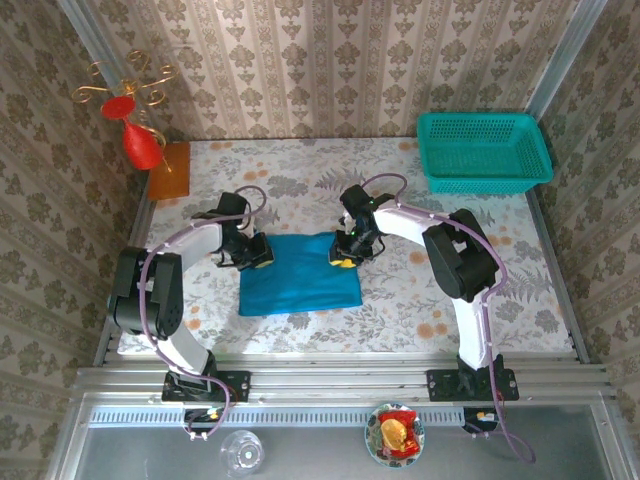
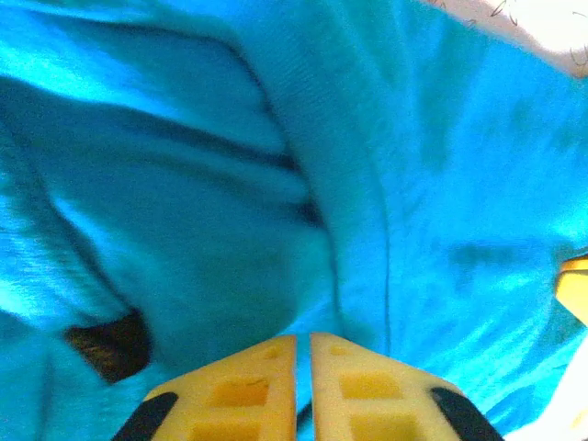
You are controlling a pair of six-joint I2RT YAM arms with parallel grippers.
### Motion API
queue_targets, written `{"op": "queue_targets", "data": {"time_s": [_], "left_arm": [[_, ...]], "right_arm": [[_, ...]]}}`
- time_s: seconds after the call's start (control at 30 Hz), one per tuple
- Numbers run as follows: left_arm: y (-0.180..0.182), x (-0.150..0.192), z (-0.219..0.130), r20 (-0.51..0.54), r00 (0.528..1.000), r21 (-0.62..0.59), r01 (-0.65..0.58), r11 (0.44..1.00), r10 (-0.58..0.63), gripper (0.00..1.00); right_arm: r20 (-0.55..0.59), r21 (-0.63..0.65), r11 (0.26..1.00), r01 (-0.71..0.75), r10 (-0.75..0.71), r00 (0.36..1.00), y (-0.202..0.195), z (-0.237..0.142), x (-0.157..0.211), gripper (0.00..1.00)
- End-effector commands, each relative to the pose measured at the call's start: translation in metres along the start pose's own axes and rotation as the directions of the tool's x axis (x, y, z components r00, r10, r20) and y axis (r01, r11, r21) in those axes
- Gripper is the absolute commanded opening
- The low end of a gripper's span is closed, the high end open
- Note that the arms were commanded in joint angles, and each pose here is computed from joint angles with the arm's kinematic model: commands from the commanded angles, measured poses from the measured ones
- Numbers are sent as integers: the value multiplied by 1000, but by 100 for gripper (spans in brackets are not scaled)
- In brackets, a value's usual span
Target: Fold the inside-out t-shirt
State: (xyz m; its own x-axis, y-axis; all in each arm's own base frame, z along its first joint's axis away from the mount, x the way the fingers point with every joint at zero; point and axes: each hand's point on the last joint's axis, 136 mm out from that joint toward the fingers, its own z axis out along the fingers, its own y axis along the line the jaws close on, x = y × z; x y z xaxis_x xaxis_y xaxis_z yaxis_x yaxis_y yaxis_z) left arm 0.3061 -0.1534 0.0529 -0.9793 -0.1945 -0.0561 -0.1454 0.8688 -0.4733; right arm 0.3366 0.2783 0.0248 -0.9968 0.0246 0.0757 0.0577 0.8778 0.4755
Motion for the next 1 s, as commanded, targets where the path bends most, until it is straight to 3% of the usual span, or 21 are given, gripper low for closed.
{"op": "queue_targets", "data": {"time_s": [0.0, 0.17, 0.53, 0.77, 0.97], "left_arm": [[-9, -10, -22, 55, 998, -4, -25, 1000, 26, 21], [-20, 11, -43, 49, 998, 1, -46, 999, 46, 22], [3, 91, -27, -56, 998, -53, -18, 998, 15, 10], [24, 94, -2, -79, 996, -82, 21, 996, -28, 9], [32, 72, 8, -62, 997, -100, 36, 994, -42, 8]], "right_arm": [[-36, 49, 999, -16, 18, 999, -8, -12, 17, 31], [5, 50, 998, 34, -34, 999, 0, -32, 2, 33], [20, -26, 995, 98, -98, 995, 26, -29, -48, 33], [26, 28, 999, 29, -30, 999, -3, -9, -78, 29], [-5, 135, 990, -44, 45, 999, -49, -4, -68, 28]]}}
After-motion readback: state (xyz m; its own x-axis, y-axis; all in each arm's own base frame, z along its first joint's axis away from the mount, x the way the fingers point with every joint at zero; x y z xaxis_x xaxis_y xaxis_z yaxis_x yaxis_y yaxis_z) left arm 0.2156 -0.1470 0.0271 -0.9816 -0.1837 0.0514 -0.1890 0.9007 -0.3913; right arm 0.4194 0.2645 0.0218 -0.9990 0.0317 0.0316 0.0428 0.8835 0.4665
